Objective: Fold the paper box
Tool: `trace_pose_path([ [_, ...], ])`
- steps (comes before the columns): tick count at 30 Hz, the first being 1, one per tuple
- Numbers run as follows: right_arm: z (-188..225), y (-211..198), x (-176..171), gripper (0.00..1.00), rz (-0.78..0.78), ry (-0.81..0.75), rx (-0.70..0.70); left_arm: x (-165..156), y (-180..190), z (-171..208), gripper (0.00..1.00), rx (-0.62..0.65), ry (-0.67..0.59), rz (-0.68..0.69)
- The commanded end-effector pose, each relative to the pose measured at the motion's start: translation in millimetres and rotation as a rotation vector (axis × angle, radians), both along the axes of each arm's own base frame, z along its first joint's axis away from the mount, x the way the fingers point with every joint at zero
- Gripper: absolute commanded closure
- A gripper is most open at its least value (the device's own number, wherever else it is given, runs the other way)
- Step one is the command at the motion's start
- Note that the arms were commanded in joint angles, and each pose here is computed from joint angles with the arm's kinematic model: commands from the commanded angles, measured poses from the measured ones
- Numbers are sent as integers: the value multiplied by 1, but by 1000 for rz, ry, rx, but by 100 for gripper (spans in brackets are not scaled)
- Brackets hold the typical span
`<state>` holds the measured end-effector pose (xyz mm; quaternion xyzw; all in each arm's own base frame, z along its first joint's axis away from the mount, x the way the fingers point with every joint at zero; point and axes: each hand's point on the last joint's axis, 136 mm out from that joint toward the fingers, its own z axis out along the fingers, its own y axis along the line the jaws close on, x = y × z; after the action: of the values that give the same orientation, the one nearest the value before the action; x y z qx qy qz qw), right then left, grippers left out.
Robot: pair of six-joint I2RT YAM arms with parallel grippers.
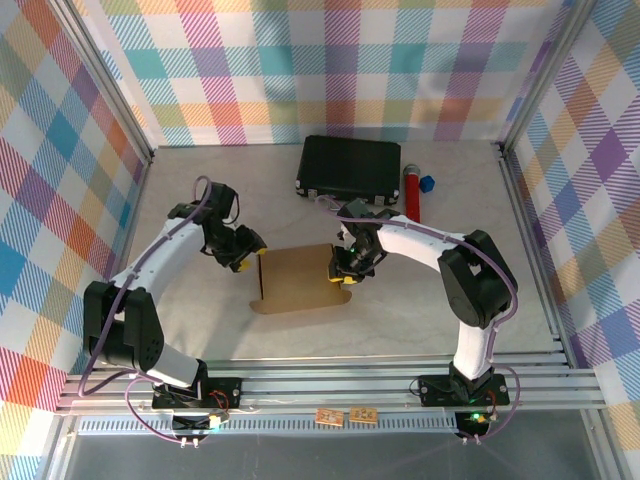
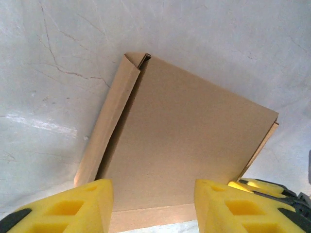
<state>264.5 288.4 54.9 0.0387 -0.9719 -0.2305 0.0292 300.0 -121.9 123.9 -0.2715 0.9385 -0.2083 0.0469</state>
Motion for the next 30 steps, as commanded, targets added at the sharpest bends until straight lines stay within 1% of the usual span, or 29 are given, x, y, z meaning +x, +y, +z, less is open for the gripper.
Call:
trace_pose_path([
  [1, -6, -4, -5, 72, 16, 9, -37, -20, 12, -25, 54, 71, 92, -79],
  [3, -6, -4, -5, 73, 18, 10, -36, -20, 6, -39, 54, 40, 96, -99],
  [4, -6, -4, -5, 74, 17, 10, -36, -18, 0, -43, 54, 5, 82, -106],
  [6, -6, -4, -6, 77, 20, 15, -34, -10, -20, -50, 53, -109, 39, -126],
  [7, -7, -4, -6, 77, 20, 16, -35, -9, -23, -54, 54, -129, 36, -130],
  [10, -5, -4, -7, 78, 27, 18, -29, -11, -20, -70, 59, -94, 68, -144],
  [13, 0, 0, -7, 77, 47, 12, -2, -14, -13, -79, 67, -50, 73, -158],
  [15, 9, 4, -5, 71, 66, -7, 34, -17, -11, -84, 74, -34, 81, -177],
  [16, 15, 5, -3, 67, 72, -16, 55, -19, -10, -88, 76, -29, 87, -185],
  [17, 22, 6, -1, 62, 74, -29, 87, -22, -9, -91, 80, -25, 96, -190],
  [19, 33, 5, 5, 55, 66, -47, 140, -25, -8, -97, 83, -18, 108, -199],
  [21, 44, 2, 13, 48, 41, -47, 228, -27, -5, -101, 84, -2, 108, -205],
  [25, 46, -8, 27, 41, -1, -32, 319, -33, 2, -103, 87, 23, 108, -226],
  [26, 46, -9, 29, 39, -6, -27, 340, -34, 3, -104, 92, 24, 109, -234],
  [27, 45, -9, 31, 38, -6, -19, 370, -35, 4, -104, 94, 28, 114, -240],
  [30, 37, -9, 33, 36, 4, 14, 402, -39, 8, -108, 94, 28, 129, -252],
])
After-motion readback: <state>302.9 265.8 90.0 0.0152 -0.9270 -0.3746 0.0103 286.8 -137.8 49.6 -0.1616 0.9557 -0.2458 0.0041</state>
